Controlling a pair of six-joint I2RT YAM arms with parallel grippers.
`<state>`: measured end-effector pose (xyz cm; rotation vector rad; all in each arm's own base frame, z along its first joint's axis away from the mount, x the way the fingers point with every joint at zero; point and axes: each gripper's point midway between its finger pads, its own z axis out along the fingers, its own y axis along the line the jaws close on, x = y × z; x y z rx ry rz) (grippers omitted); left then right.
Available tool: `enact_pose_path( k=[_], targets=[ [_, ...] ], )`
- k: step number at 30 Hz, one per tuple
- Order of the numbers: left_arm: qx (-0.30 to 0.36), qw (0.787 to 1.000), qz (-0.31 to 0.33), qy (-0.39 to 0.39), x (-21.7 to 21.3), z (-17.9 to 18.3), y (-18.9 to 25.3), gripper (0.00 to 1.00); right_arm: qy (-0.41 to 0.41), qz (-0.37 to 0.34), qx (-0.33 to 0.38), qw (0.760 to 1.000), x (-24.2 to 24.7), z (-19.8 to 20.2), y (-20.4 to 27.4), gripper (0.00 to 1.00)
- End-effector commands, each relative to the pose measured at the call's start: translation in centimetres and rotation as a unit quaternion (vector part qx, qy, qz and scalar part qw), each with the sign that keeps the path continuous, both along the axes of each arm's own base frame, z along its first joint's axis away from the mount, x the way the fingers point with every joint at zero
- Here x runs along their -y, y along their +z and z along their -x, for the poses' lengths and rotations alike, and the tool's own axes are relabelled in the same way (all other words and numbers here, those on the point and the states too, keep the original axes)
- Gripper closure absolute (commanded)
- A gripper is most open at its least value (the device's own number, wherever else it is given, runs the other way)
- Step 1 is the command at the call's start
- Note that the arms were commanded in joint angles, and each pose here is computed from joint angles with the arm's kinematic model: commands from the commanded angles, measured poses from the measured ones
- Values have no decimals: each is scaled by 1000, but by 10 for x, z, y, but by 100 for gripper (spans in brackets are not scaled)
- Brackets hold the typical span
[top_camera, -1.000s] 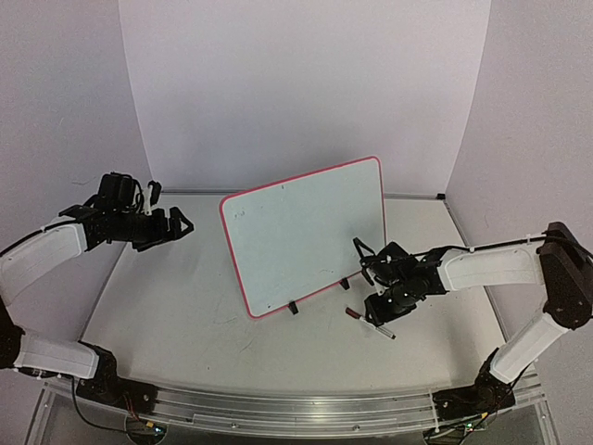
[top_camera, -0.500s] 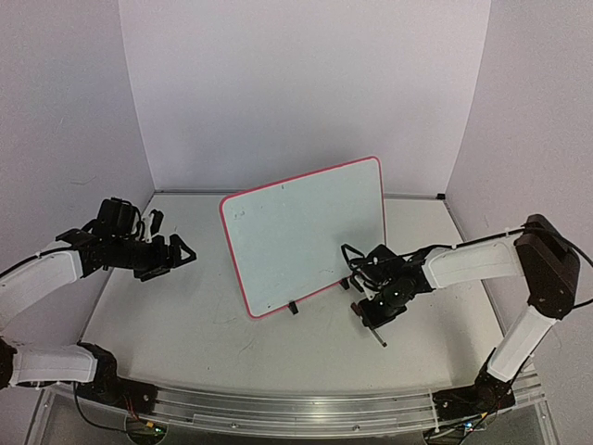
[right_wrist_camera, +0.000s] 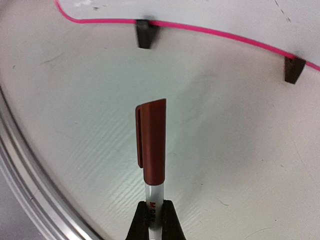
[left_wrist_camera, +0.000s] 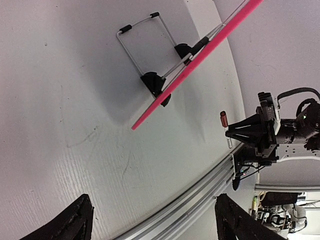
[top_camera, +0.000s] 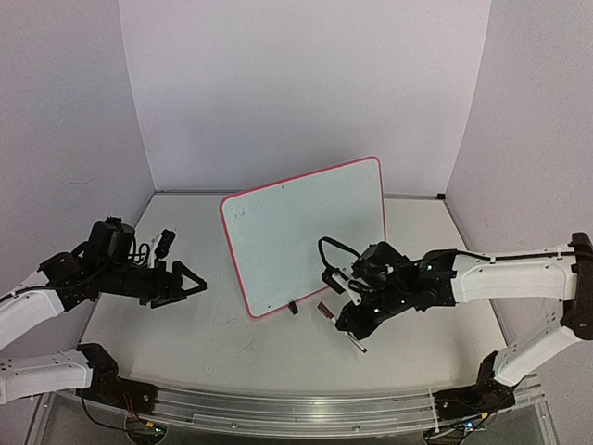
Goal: Write a sentence on the whiteboard
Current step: Pass from the right arm to the left
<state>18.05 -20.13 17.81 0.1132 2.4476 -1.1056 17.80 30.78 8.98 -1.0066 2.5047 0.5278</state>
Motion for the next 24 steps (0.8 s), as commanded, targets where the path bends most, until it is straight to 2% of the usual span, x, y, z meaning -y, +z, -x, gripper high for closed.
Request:
enact_pose_path(
  k=[1,6,12,20,24],
  targets=[
    [-8,998,47,-28,21,16,16,19,39,-65,38,996,-42,11,57,100],
    [10,995,60,-76,58,32,28,21,86,-95,61,990,-81,25,88,100],
    [37,989,72,-120,98,44,45,19,138,-109,59,983,-113,39,98,100],
    [30,982,119,-144,122,48,52,16,177,-117,49,976,-129,58,99,100],
    [27,982,119,-148,125,47,53,21,181,-118,50,975,-130,60,100,100]
  ],
)
